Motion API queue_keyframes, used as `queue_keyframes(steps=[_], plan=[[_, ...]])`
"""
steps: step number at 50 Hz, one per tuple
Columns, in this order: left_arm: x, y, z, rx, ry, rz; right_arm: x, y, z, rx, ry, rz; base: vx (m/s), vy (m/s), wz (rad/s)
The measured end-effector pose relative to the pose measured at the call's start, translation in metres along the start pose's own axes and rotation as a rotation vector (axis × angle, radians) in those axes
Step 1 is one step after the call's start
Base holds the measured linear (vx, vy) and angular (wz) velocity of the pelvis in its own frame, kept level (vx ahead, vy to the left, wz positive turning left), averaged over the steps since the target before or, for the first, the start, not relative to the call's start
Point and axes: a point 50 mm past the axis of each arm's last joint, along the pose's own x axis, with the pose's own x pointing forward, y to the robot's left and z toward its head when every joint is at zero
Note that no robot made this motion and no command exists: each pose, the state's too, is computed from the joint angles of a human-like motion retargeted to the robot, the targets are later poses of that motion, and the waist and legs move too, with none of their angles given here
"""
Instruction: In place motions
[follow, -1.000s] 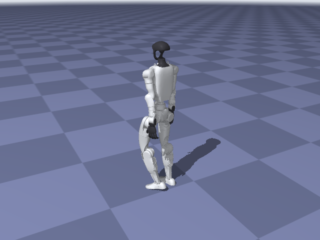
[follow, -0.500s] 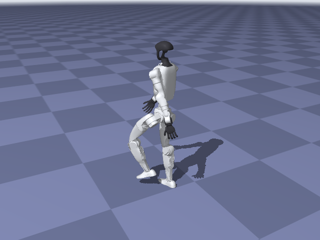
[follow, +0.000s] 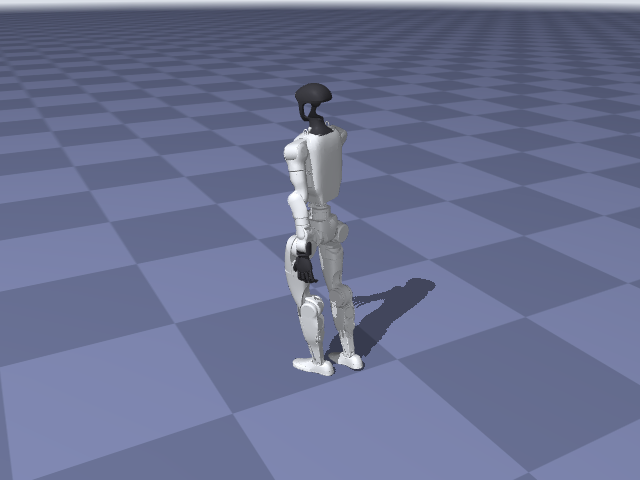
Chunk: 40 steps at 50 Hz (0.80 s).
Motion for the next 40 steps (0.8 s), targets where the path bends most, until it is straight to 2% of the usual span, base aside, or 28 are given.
queue_keyframes(steps=[5, 10, 17, 24, 31, 40], plan=[[0.001, -0.01, 0.006, -0.028, 0.021, 0.018, -0.01, -0.01, -0.051, 0.015, 0.128, -0.026, 0.14, 0.16, -0.08], [0.004, -0.023, 0.037, -0.163, -0.071, 0.008, -0.035, -0.022, -0.12, 0.039, 0.354, -0.089, 0.12, 0.15, -0.14], [-0.002, -0.026, 0.126, -0.108, -0.242, -0.062, -0.085, -0.026, -0.206, 0.136, 0.668, -0.133, -0.03, 0.12, -0.34], [-0.043, -0.028, 0.252, -0.091, -0.577, -0.107, -0.142, -0.024, -0.267, 0.218, 0.953, -0.109, -0.03, 0.05, 0.24], [-0.078, -0.021, 0.307, -0.035, -0.79, -0.08, -0.158, -0.03, -0.279, 0.256, 1.021, -0.166, 0.02, 0.01, -0.03], [-0.051, -0.014, 0.263, 0.05, -0.692, -0.045, -0.107, -0.019, -0.234, 0.294, 0.783, -0.107, 0.1, -0.02, -0.19]])
